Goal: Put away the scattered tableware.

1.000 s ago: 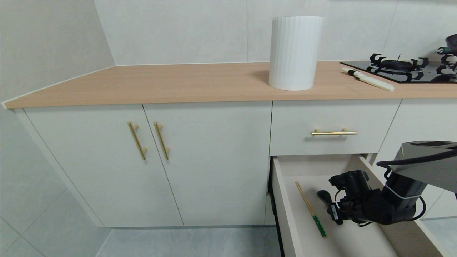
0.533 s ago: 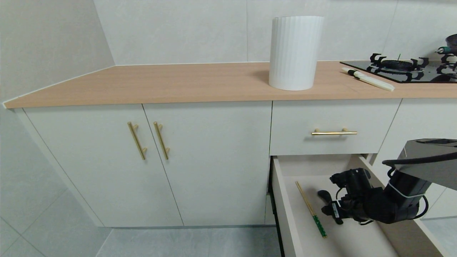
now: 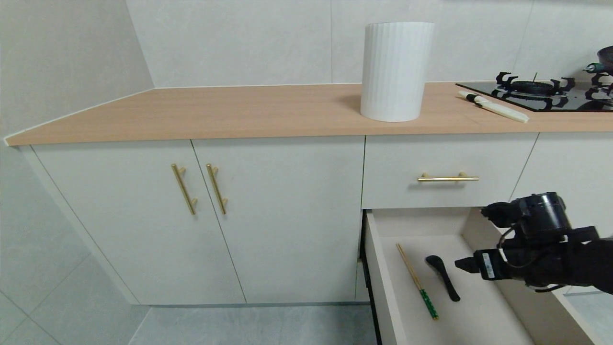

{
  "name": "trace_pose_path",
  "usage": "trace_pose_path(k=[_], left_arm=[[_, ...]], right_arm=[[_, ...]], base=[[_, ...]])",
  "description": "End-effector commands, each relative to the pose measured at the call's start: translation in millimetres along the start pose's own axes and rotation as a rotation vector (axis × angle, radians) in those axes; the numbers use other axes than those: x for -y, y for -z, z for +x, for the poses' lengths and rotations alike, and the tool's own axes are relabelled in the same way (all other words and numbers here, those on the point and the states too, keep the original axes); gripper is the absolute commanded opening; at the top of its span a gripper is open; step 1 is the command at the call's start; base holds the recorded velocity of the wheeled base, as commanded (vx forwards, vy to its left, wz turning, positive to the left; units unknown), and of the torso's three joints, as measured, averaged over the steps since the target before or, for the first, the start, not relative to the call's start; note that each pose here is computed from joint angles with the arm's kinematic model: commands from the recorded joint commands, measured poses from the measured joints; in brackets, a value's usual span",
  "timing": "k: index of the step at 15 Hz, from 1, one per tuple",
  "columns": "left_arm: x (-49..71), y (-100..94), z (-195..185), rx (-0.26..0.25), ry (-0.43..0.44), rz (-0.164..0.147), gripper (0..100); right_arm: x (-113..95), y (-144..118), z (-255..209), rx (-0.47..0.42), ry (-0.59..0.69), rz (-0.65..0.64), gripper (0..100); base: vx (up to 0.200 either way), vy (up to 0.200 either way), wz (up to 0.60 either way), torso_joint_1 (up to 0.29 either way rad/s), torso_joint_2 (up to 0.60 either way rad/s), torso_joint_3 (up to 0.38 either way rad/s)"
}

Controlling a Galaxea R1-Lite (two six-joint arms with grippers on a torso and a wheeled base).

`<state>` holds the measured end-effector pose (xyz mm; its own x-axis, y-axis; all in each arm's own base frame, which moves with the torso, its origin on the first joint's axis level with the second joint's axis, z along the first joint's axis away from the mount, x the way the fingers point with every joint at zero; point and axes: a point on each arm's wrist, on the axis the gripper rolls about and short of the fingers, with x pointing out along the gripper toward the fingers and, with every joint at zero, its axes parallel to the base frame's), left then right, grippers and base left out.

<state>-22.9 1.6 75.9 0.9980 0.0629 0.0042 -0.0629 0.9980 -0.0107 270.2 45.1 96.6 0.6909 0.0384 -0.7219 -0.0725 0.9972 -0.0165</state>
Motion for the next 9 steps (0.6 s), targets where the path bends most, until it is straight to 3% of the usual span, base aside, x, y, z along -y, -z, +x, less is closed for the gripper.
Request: trace_pose_path(k=[1,9], left_arm=[[0.0,-0.1,0,0.000,0.000,0.000,100],[0.0,0.1,0,-0.001,0.000,0.001,100]], right_arm=[[6,14,-86,0.075,-0.055,0.005,100],[-9,30,-123,0.046,-0.129,-0.104,100]], base=[[0.000,0.000,0.00,0.000,0.00,0.000],[0.000,0.000,0.00,0.000,0.00,0.000]])
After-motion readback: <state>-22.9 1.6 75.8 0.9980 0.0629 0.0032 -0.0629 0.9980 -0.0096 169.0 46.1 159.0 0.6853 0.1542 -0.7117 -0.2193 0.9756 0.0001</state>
